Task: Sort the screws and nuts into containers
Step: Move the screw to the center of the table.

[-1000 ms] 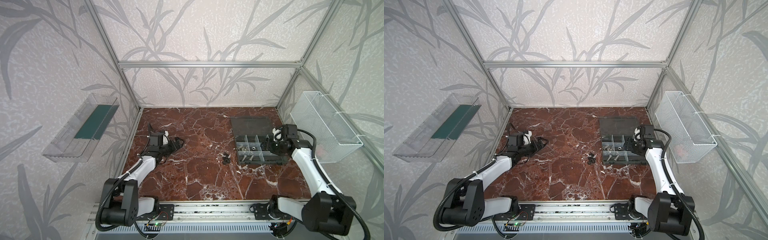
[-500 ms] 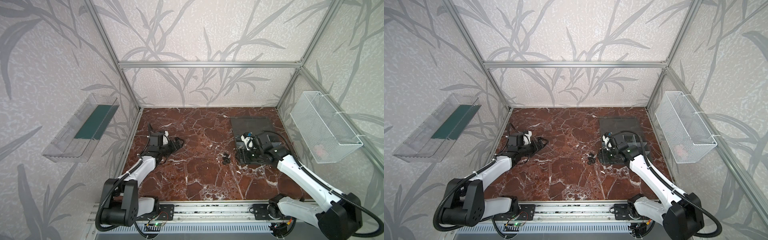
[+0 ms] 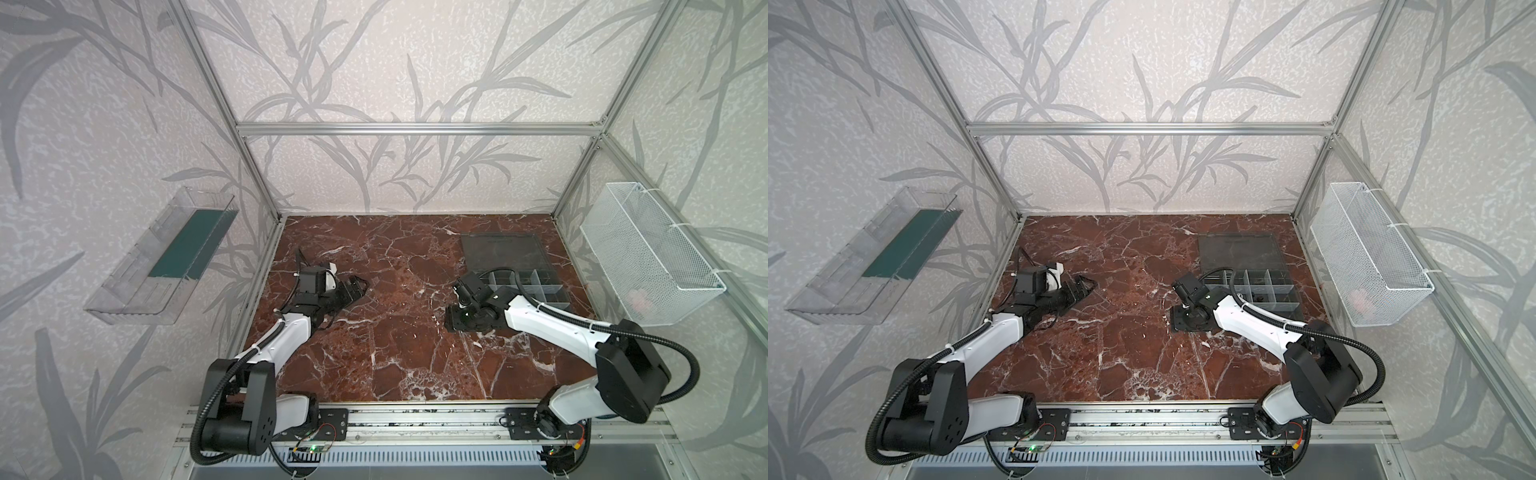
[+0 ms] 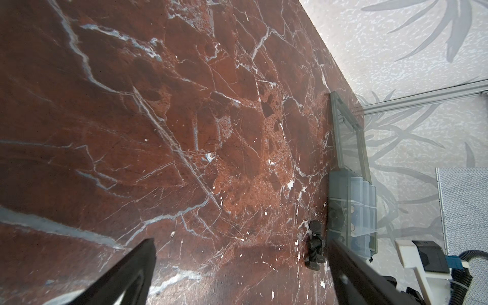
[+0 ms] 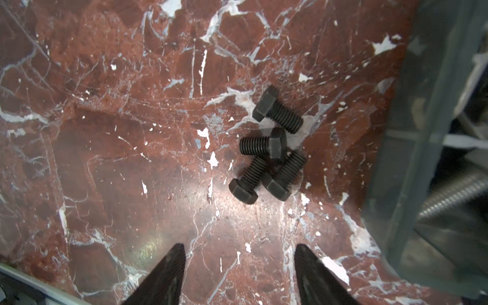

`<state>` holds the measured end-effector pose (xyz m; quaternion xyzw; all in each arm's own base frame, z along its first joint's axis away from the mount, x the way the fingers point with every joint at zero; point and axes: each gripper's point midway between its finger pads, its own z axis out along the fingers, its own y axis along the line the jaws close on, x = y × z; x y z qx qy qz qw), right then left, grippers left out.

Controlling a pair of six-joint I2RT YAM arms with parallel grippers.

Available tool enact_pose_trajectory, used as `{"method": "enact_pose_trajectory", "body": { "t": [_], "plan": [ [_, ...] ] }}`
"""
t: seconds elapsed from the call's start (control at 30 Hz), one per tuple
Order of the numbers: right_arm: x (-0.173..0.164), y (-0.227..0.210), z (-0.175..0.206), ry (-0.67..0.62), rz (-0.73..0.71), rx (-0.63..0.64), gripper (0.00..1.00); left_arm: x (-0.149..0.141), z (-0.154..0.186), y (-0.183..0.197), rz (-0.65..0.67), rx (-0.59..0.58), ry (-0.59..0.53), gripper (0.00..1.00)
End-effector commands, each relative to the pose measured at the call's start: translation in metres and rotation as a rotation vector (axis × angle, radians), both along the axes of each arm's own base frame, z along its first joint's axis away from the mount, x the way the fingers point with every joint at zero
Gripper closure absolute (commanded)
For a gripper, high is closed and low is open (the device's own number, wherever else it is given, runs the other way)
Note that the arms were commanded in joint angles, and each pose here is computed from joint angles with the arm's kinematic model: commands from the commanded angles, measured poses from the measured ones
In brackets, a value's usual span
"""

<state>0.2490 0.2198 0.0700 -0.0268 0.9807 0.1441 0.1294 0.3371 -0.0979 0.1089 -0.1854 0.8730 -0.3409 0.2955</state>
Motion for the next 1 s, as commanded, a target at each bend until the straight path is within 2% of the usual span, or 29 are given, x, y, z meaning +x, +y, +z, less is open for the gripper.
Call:
{"method": "enact_pose_trajectory", "body": {
  "t": [0.0,0.5,0.97],
  "plan": [
    [0.011,0.011,0.003,-0.002,-0.053,0.026,0.34,-0.002,0.003,0.001,0.000,-0.001,-0.008,0.01],
    [0.019,0.021,-0.026,0.056,-0.103,-0.004,0.36,0.000,0.000,0.003,0.000,0.006,-0.002,0.01],
    [0.023,0.011,-0.047,0.082,-0.135,-0.094,0.40,-0.001,-0.003,0.005,0.003,0.013,0.003,0.01]
  ]
}}
